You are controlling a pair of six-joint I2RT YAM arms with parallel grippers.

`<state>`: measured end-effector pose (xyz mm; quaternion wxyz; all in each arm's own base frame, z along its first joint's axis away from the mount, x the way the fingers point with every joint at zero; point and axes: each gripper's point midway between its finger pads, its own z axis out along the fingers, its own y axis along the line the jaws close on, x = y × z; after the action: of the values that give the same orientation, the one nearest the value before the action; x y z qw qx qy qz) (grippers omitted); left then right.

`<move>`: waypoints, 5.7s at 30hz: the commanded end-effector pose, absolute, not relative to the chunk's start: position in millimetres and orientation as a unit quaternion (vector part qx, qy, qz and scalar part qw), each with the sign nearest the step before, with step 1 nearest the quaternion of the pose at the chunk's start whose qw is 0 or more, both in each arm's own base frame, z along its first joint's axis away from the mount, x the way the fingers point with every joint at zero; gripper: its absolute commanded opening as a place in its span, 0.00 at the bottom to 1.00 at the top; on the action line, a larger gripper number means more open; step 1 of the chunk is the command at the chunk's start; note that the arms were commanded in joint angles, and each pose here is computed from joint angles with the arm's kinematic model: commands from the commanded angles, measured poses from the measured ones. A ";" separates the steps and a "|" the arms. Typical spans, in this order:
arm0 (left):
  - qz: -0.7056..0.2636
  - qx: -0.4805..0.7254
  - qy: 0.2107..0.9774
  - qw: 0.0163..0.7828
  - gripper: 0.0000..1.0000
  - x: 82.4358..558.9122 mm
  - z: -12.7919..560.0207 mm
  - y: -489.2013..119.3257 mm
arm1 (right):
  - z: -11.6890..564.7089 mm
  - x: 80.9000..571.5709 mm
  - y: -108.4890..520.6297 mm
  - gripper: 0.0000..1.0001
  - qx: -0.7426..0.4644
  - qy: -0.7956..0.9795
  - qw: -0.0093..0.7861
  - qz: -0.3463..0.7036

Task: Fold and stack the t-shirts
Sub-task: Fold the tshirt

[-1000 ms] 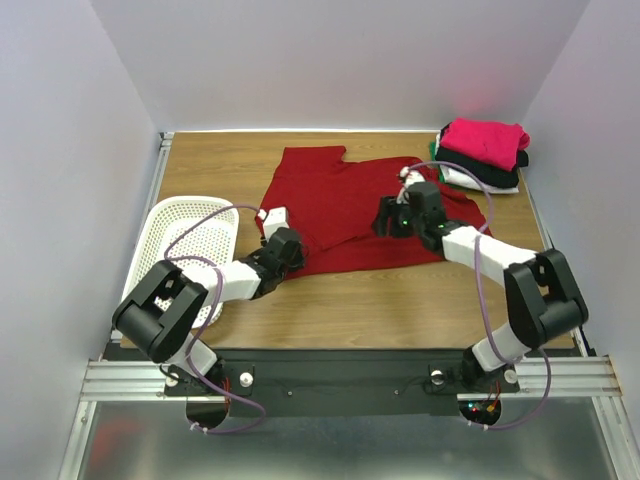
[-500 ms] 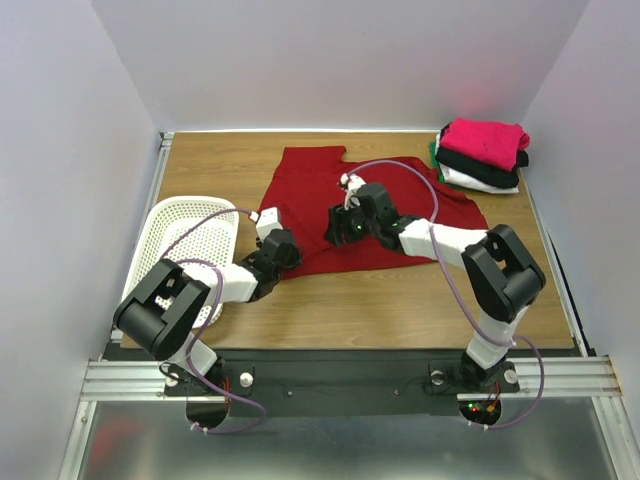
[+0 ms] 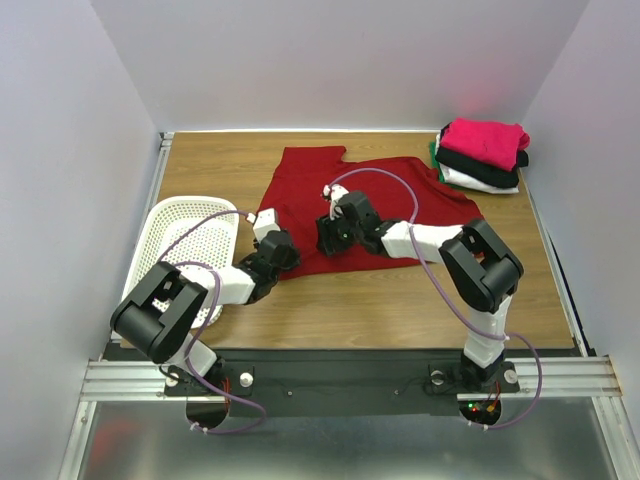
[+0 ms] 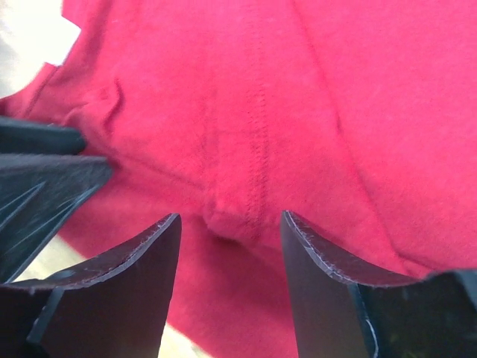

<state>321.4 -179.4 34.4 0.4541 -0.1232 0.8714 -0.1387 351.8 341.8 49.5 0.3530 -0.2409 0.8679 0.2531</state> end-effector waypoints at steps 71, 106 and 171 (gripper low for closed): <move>-0.160 -0.088 0.861 0.474 0.51 340.1 65.7 -190.8 | 95.0 441.7 265.9 0.68 -0.080 0.876 0.469 0.086; -0.180 -0.017 0.861 0.475 0.50 434.6 68.8 -295.5 | 60.4 398.8 254.3 0.68 -0.091 0.889 0.434 0.113; -0.196 0.003 0.864 0.463 0.50 344.9 15.0 -282.6 | -3.4 343.7 152.0 0.81 0.101 0.935 0.330 0.086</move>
<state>357.9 -305.7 36.1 0.4836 0.0038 0.8441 -0.2315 390.6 138.2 31.8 0.4117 0.1066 0.9019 0.0758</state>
